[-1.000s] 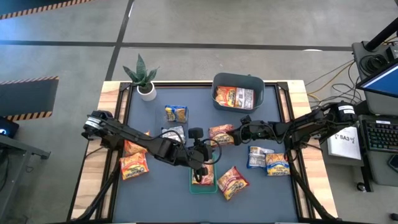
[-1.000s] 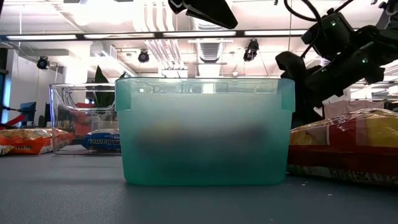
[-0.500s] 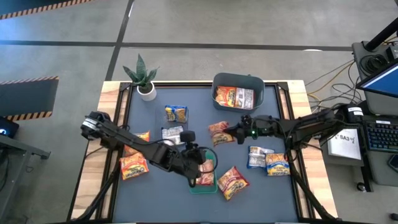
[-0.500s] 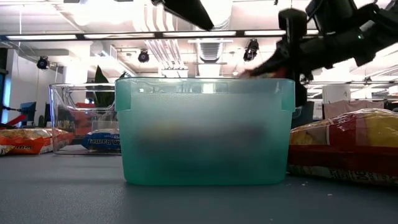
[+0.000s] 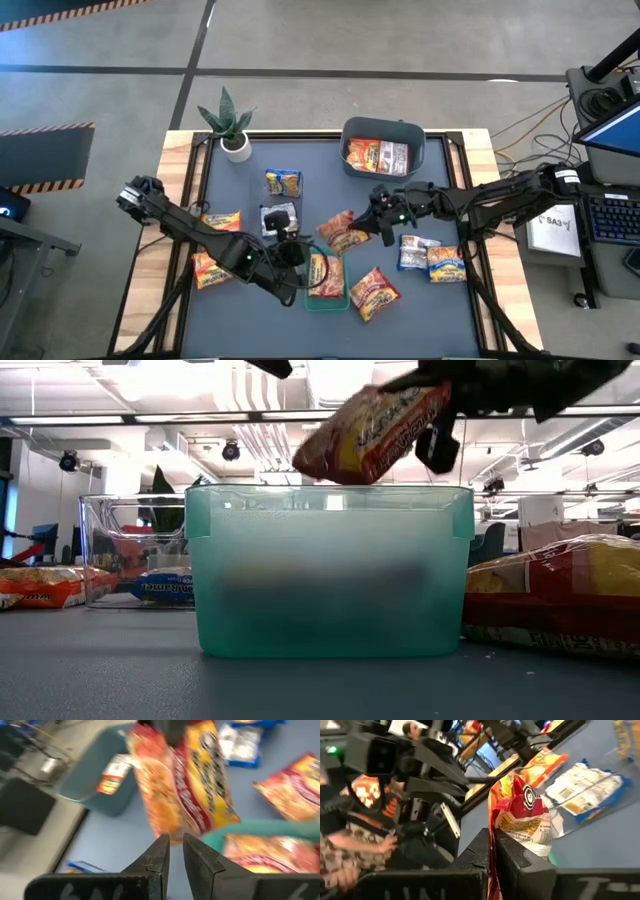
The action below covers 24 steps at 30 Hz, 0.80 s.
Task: Sort Maruchan noodles
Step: Put the red noodle pack into the green bin
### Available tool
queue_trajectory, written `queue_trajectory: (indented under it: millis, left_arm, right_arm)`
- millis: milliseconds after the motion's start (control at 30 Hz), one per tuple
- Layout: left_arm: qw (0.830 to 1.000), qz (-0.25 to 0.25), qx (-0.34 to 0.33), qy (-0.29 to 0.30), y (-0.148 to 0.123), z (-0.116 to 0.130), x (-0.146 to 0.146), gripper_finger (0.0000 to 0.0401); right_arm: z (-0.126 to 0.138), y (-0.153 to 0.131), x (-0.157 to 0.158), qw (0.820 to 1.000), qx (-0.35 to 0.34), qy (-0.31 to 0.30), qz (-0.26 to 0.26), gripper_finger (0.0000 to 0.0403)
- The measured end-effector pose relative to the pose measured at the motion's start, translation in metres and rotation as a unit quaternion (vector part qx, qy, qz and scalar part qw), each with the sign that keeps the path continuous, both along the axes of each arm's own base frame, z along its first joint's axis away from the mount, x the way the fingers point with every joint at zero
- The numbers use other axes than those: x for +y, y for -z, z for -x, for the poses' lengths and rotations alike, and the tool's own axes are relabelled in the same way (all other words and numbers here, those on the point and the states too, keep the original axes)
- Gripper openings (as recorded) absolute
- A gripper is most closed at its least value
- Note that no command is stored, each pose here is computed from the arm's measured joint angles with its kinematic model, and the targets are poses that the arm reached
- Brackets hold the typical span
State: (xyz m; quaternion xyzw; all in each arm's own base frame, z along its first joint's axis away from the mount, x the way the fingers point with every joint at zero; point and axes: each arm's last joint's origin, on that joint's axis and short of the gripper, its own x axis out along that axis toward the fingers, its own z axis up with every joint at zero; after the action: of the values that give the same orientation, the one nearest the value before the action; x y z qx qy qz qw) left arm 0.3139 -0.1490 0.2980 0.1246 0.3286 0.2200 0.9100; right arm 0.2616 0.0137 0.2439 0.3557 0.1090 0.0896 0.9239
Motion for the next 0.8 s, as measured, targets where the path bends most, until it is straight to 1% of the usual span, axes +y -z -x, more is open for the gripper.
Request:
queue_trajectory:
  millis: [100, 233, 300, 433, 600, 800]
  left_arm:
    - [0.999, 0.021, 0.025, 0.026, 0.009, -0.002, -0.007, 0.0038]
    - [0.998, 0.019, 0.031, 0.044, 0.012, 0.002, -0.018, 0.0038]
    - [0.999, 0.01, 0.024, 0.046, 0.012, 0.006, -0.024, 0.0038]
    - [0.999, -0.03, -0.005, 0.035, 0.009, 0.015, -0.036, 0.0038]
    - [0.998, -0.046, -0.043, 0.029, -0.001, 0.029, -0.046, 0.0038]
    - [0.996, -0.053, -0.06, 0.024, -0.007, 0.034, -0.048, 0.0038]
  right_arm:
    - [-0.005, -0.011, 0.008, 1.0, 0.009, -0.016, 0.025, 0.0008]
    - [-0.014, -0.019, 0.018, 0.997, 0.031, -0.039, 0.059, 0.0008]
    - [-0.02, -0.02, 0.021, 0.995, 0.042, -0.047, 0.072, 0.0008]
    - [-0.035, -0.016, 0.024, 0.991, 0.075, -0.069, 0.092, 0.0008]
    - [-0.055, -0.015, 0.027, 0.979, 0.117, -0.103, 0.132, 0.0008]
    - [-0.079, -0.018, 0.03, 0.957, 0.174, -0.137, 0.19, 0.0008]
